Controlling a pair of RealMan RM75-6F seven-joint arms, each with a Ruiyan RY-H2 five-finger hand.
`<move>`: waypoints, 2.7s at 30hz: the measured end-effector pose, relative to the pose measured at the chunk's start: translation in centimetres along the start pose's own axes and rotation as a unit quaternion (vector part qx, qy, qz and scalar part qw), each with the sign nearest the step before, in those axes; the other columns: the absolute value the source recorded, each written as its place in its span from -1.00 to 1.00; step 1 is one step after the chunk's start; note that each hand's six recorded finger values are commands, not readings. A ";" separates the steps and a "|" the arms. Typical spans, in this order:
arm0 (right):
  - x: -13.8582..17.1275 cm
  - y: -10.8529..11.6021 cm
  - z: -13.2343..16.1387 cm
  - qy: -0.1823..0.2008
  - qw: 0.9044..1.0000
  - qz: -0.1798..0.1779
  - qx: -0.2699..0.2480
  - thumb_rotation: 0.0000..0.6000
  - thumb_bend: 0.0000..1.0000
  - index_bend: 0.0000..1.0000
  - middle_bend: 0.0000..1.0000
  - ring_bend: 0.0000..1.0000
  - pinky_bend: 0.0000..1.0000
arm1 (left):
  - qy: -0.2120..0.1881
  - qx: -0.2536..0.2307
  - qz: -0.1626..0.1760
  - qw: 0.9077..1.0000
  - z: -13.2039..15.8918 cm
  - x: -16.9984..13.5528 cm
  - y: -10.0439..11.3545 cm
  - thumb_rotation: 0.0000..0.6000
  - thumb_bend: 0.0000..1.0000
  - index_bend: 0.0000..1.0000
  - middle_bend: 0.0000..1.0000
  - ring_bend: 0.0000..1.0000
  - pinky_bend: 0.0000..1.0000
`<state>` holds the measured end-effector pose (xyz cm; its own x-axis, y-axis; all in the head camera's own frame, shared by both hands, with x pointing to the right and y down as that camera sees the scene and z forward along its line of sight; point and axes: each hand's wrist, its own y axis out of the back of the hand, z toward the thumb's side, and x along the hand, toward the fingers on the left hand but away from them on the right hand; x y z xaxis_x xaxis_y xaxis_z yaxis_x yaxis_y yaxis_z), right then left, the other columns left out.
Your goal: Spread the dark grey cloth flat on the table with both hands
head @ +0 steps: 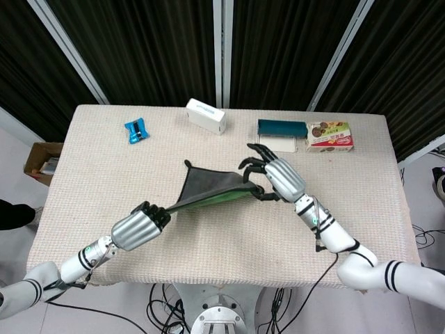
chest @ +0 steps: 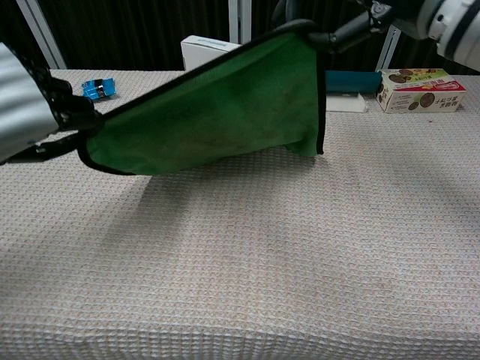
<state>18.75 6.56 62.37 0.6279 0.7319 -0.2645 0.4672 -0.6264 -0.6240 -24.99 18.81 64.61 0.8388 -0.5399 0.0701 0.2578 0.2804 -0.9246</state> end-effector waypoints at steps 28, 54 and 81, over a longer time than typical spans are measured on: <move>5.2 -7.6 0.5 0.004 0.990 0.132 0.040 1.00 -0.04 0.50 -0.39 -1.00 -1.00 | -0.072 -0.009 -0.178 0.981 5.4 -3.9 -0.9 1.00 -0.58 -0.70 -0.35 -0.03 0.55; 9.6 -10.5 -0.4 0.008 0.966 0.208 0.152 1.00 -1.00 -0.57 -0.84 -1.00 -1.00 | 0.138 -0.044 -0.349 0.926 -3.1 -5.7 2.7 1.00 -0.86 -0.67 -0.34 -0.04 0.48; 10.6 -2.2 -6.4 -0.162 0.967 0.092 0.176 1.00 -0.54 -0.68 -0.80 -1.00 -1.00 | 0.353 -0.102 -0.305 0.879 -12.6 -11.0 -3.3 1.00 -0.89 -0.61 -0.36 -0.19 0.10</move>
<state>28.35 14.04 65.64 0.4259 0.6986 -0.5750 0.0899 -0.6650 -0.7414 -41.09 13.82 62.19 0.0495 -0.9184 0.3926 0.4053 -0.3408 -0.8483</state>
